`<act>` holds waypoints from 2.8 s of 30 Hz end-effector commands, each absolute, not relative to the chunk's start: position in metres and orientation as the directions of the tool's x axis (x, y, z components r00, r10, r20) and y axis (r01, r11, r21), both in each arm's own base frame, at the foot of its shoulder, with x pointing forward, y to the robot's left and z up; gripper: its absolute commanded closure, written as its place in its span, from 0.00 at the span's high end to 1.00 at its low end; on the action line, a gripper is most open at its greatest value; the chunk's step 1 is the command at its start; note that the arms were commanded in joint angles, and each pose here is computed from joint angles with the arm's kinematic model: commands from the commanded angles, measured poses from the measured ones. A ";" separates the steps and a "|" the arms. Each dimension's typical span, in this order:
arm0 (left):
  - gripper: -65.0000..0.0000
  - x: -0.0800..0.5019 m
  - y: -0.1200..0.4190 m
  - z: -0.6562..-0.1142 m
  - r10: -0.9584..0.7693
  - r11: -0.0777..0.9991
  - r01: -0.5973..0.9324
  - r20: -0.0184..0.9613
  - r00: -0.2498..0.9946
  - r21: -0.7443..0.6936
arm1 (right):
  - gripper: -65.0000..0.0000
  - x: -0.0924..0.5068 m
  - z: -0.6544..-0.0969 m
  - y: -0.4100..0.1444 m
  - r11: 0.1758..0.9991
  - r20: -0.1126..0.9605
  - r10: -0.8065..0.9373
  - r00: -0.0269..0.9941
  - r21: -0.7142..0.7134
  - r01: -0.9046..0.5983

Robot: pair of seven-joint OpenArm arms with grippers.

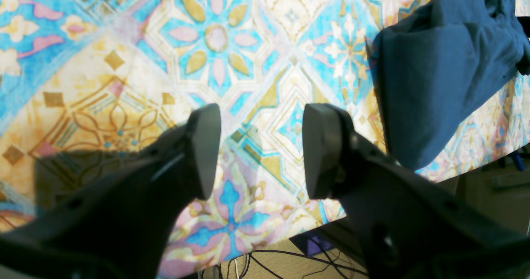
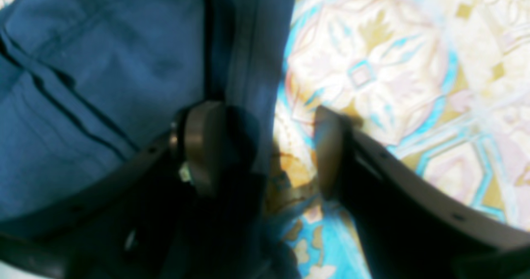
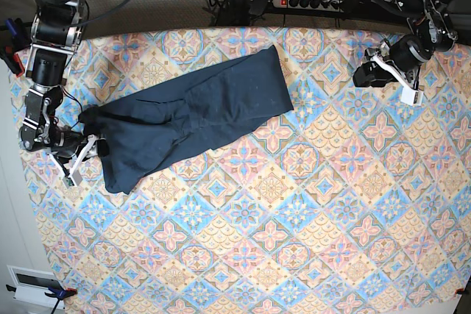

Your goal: Layout the t-shirt on the table in an organized manner, then fold the t-shirt properly

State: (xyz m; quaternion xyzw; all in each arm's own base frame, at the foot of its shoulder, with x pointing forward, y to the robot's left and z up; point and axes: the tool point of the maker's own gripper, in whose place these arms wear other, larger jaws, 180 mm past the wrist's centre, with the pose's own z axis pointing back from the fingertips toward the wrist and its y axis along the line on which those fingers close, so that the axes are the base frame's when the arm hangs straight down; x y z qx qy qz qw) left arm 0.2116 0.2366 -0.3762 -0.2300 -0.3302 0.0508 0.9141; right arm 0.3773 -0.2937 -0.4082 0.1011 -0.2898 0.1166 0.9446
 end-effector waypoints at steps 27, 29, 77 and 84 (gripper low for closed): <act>0.48 0.219 0.240 -0.365 0.237 0.892 0.082 0.616 0.751 -0.444 | 0.50 0.400 -0.377 -0.278 0.933 0.668 0.052 0.742 0.232 -0.275; 0.48 0.219 0.240 -0.365 0.237 0.892 0.082 0.616 0.751 -0.444 | 0.50 0.401 -0.377 -0.277 0.932 0.670 0.049 0.741 0.235 -0.274; 0.48 0.226 0.240 -0.362 0.240 0.891 0.089 0.628 0.741 -0.446 | 0.00 0.382 -0.373 -0.266 0.911 0.677 -0.010 0.736 0.310 -0.273; 0.48 0.225 0.240 -0.362 0.242 0.891 0.088 0.628 0.740 -0.446 | 0.00 0.384 -0.346 -0.260 0.911 0.700 0.103 0.707 0.219 -0.349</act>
